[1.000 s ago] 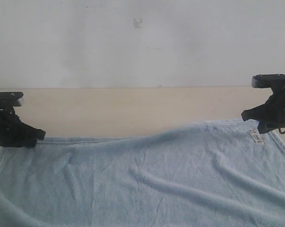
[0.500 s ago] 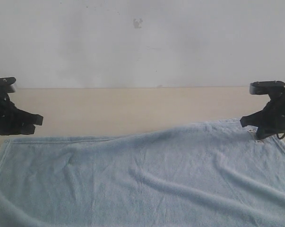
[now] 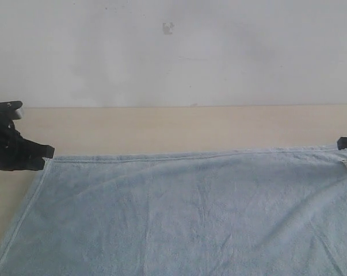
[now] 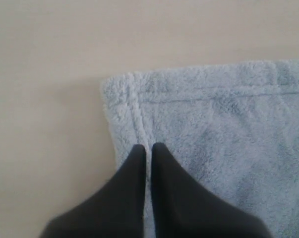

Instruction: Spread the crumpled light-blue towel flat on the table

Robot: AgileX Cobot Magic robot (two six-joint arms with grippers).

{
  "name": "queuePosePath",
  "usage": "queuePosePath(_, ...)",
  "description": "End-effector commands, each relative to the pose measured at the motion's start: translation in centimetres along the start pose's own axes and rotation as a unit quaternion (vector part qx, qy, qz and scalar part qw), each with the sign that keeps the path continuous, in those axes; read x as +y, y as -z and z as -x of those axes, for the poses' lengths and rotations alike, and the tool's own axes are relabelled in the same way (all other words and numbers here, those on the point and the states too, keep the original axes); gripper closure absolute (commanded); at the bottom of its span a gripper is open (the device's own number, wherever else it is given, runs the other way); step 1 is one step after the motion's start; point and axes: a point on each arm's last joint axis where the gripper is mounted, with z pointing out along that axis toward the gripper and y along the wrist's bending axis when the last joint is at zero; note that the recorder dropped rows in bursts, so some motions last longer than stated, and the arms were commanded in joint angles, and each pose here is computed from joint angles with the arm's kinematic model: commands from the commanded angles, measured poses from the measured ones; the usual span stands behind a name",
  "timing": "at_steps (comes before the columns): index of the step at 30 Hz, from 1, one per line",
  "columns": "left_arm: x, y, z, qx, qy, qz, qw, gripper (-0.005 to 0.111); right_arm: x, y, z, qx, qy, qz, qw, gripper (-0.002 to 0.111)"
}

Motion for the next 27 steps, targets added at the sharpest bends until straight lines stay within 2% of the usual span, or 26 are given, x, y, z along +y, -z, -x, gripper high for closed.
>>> queuePosePath(1,0.1,-0.3,-0.2,0.003,0.003,-0.001,1.0,0.103,0.0,-1.6,-1.4,0.037,0.027,0.065,0.997,0.108)
queuePosePath(3,0.0,-0.2,0.3,-0.005,0.001,-0.01,1.0,0.103,0.9,-1.4,-1.1,0.018,0.042,0.115,0.992,0.108)
queuePosePath(6,-1.2,-0.1,1.0,-0.018,0.003,-0.06,0.998,0.103,2.3,-1.0,-0.8,-0.009,0.07,0.19,0.979,0.108)
queuePosePath(8,-2.1,-0.4,1.3,-0.034,0.004,-0.103,0.994,0.103,2.9,-0.7,-0.5,-0.027,0.084,0.226,0.97,0.108)
queuePosePath(10,-2.7,-0.9,1.2,-0.041,-0.018,-0.123,0.991,0.103,3.2,-0.3,-0.4,-0.037,0.09,0.244,0.965,0.108)
queuePosePath(16,-2.0,-2.9,0.7,-0.044,0.006,-0.067,0.997,0.103,3.1,1.1,0.4,-0.068,0.098,0.229,0.966,0.108)
queuePosePath(20,-1.1,-3.0,0.9,-0.053,0.007,-0.022,0.998,0.103,2.5,1.7,1.2,-0.091,0.052,0.191,0.976,0.108)
queuePosePath(27,-0.8,-4.0,0.1,-0.038,0.007,-0.015,0.999,0.103,1.7,1.1,0.7,-0.067,0.069,0.146,0.985,0.108)
